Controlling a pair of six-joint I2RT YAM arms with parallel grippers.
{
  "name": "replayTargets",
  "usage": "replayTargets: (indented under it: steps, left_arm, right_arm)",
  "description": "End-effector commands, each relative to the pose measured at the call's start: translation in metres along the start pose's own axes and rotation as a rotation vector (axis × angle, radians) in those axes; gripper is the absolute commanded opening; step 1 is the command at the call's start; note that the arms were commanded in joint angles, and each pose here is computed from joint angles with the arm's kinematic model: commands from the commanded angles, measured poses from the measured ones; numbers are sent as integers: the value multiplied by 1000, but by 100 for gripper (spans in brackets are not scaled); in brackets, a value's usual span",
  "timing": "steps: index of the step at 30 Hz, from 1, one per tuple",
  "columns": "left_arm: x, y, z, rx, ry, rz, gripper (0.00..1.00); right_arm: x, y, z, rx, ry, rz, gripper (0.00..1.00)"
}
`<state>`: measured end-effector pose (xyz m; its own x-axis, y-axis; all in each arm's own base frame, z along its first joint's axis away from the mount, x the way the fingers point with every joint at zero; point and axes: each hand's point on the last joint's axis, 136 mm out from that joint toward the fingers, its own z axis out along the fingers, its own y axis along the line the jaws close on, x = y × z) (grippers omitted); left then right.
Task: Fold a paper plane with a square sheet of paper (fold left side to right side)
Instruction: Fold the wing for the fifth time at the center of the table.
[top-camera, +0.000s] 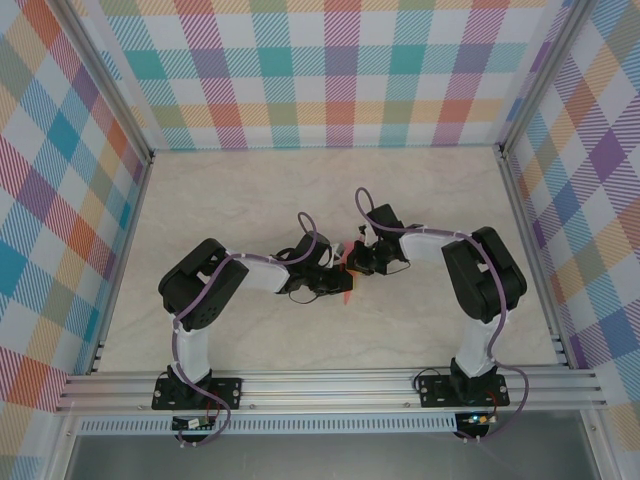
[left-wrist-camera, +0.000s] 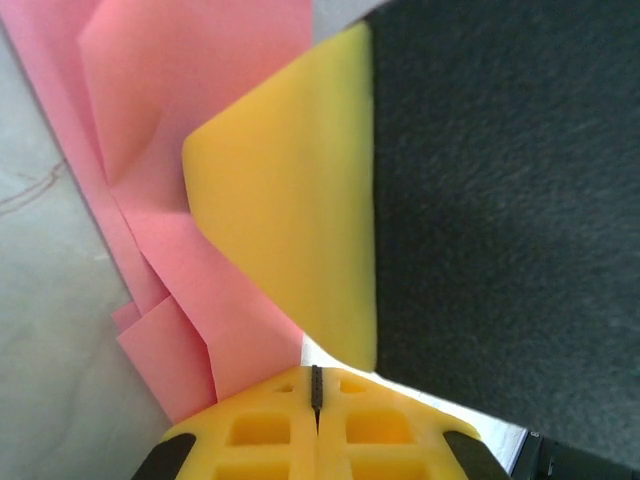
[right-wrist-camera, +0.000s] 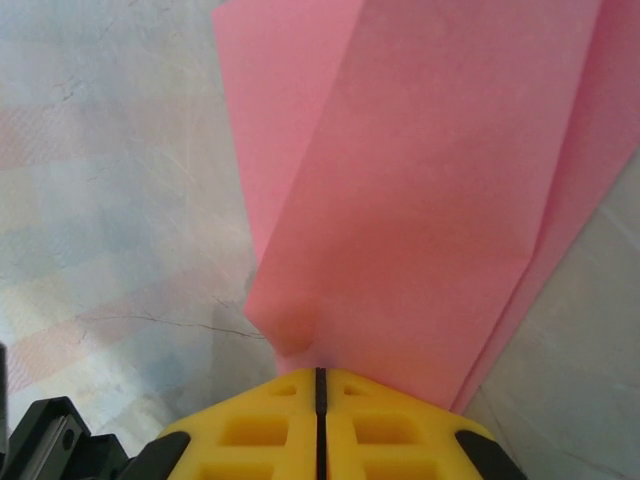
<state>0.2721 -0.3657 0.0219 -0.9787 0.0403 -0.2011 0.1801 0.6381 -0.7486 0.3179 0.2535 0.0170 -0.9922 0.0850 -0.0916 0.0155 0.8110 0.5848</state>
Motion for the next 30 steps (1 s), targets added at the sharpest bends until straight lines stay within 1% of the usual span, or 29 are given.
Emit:
replayTargets:
  steps: [1, 6, 13, 30]
  left_arm:
    - [35, 48, 4, -152, 98, -113, 0]
    - [38, 52, 5, -164, 107, -125, 0]
    - [42, 56, 7, -169, 119, -140, 0]
    - [44, 60, 10, -171, 131, -151, 0]
  right_arm:
    - [-9, -14, 5, 62, -39, -48, 9]
    - [-17, -21, 3, 93, -71, -71, 10]
    - [-34, -28, 1, 92, -105, -71, 10]
    - [-70, -41, -10, 102, -141, -49, 11]
